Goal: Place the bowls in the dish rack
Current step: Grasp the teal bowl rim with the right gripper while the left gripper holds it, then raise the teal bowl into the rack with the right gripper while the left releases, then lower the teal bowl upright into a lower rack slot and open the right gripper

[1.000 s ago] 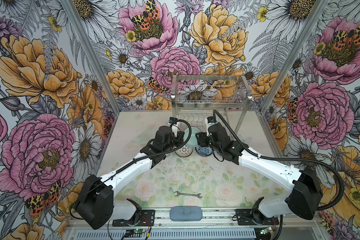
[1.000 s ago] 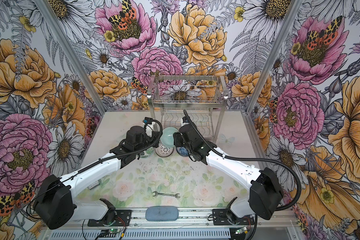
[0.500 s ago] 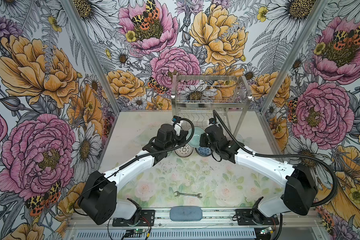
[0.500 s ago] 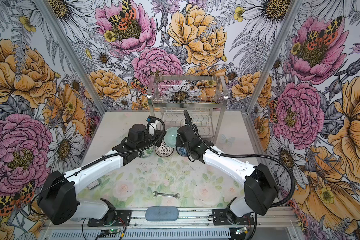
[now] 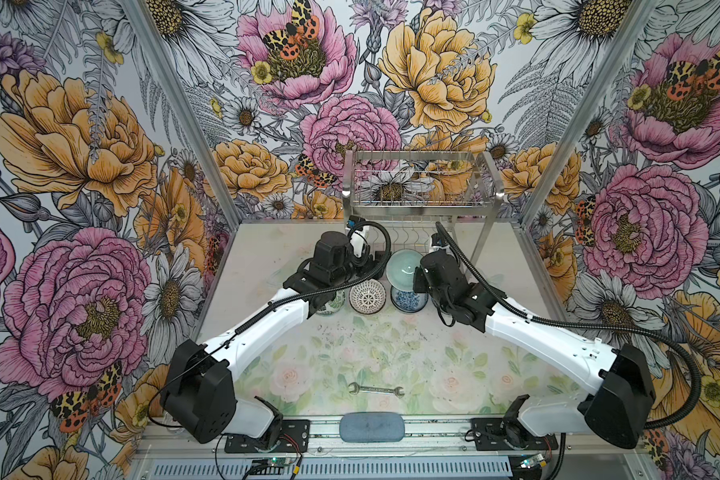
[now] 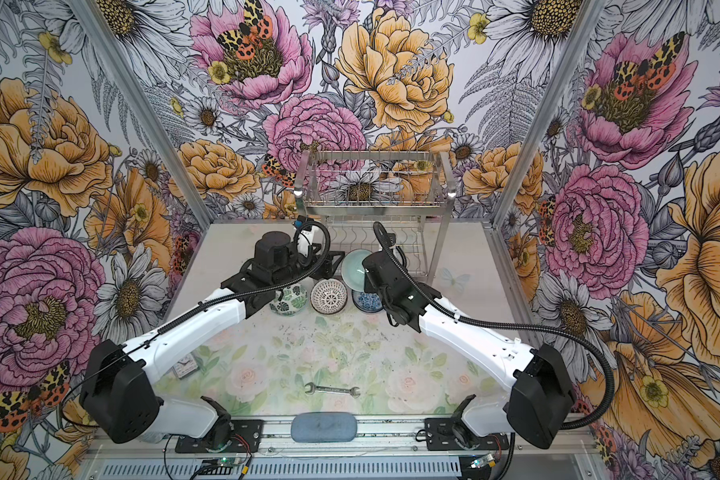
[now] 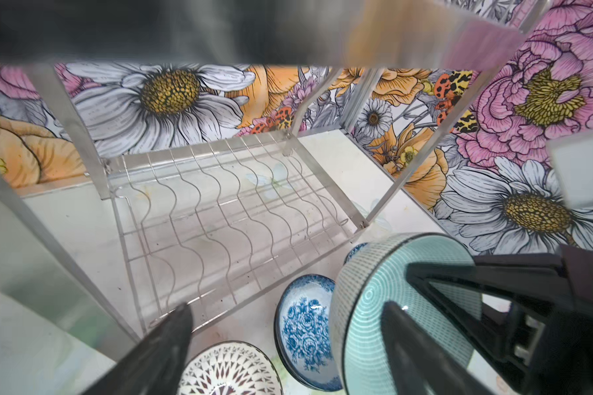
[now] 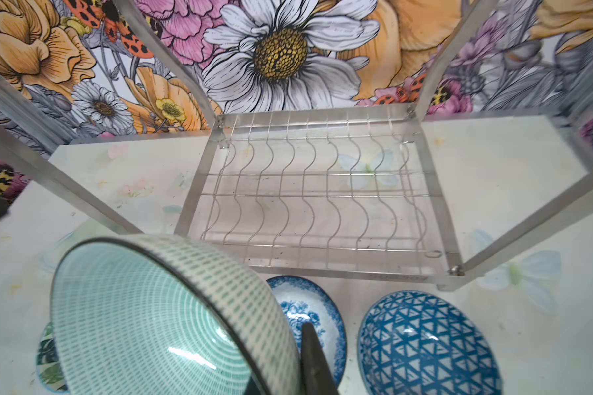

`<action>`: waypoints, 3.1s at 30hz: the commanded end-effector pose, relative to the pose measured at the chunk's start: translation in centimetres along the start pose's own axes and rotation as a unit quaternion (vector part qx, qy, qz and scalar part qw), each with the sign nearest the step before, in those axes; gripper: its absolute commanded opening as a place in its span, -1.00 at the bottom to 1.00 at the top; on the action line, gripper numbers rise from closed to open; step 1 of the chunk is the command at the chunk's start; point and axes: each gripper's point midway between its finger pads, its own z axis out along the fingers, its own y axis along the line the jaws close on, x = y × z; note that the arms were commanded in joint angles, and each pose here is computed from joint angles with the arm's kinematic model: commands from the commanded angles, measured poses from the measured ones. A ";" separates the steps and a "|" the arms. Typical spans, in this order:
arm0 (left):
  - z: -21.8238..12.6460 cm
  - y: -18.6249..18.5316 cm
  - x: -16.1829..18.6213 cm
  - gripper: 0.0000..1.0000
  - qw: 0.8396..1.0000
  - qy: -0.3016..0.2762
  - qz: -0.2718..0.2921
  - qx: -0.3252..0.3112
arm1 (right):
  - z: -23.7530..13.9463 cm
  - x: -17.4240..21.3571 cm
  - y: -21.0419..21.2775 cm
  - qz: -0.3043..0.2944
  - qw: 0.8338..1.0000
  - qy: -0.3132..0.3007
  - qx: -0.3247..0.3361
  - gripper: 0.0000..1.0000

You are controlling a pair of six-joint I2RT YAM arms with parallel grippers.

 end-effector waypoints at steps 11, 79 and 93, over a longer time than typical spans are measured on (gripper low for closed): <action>-5.6 6.6 -0.1 0.97 0.989 0.081 0.053 -0.112 | -0.9 -5.3 -6.7 -0.199 0.945 -0.140 0.220 -1.00; -8.1 9.1 -0.2 0.97 0.982 0.072 0.051 -0.165 | 28.0 -6.3 -17.1 -0.390 0.810 0.031 0.437 -1.00; -8.0 9.2 -0.2 0.97 0.983 0.073 0.047 -0.162 | 27.8 -6.4 -18.2 -0.407 0.783 0.041 0.469 -1.00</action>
